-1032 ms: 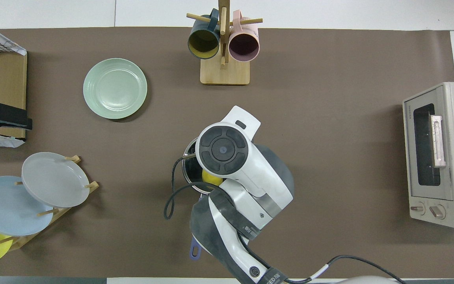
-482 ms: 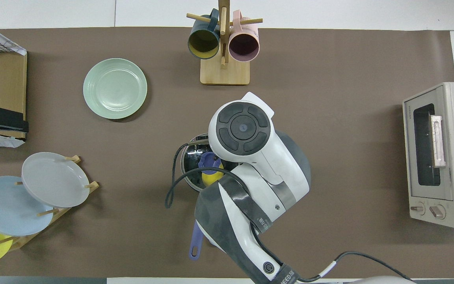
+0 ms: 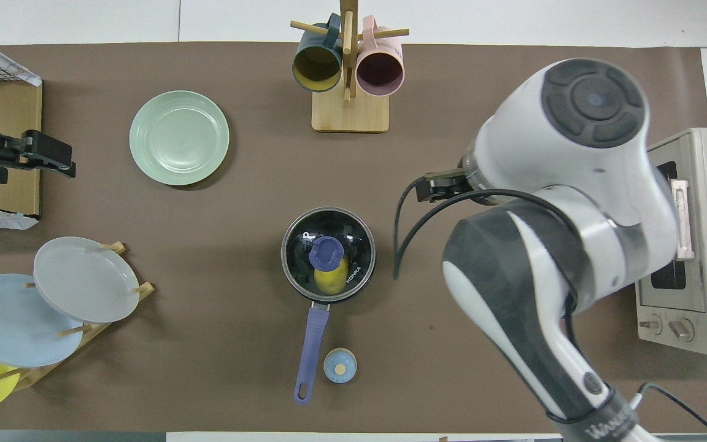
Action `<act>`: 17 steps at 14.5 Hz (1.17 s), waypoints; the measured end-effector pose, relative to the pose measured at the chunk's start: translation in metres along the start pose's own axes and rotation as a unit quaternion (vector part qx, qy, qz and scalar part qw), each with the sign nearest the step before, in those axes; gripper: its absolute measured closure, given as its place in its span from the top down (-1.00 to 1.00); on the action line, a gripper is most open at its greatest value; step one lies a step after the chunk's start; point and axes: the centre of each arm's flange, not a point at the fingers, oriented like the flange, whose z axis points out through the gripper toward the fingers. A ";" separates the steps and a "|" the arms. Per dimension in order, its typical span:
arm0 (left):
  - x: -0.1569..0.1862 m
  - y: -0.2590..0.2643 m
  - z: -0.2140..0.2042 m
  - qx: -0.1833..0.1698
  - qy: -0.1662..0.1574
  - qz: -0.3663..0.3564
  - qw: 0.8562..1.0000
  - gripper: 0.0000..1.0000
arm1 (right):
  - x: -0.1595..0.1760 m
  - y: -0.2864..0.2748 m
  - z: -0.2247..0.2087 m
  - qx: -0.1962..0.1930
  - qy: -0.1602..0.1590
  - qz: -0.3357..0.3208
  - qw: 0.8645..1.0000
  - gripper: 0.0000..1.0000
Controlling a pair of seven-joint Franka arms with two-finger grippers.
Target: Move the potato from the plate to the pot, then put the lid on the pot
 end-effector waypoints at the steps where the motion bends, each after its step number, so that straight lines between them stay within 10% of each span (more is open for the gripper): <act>1: -0.007 0.000 -0.014 -0.001 0.011 0.000 1.000 1.00 | 0.000 0.029 -0.009 0.000 -0.003 -0.003 1.000 1.00; 9: -0.049 -0.001 -0.032 -0.003 0.027 0.003 1.000 1.00 | -0.023 0.156 -0.040 -0.031 -0.050 0.056 0.997 1.00; 17: -0.046 0.000 -0.026 -0.003 0.031 0.003 1.000 1.00 | -0.032 0.168 -0.058 -0.029 -0.037 0.059 0.997 1.00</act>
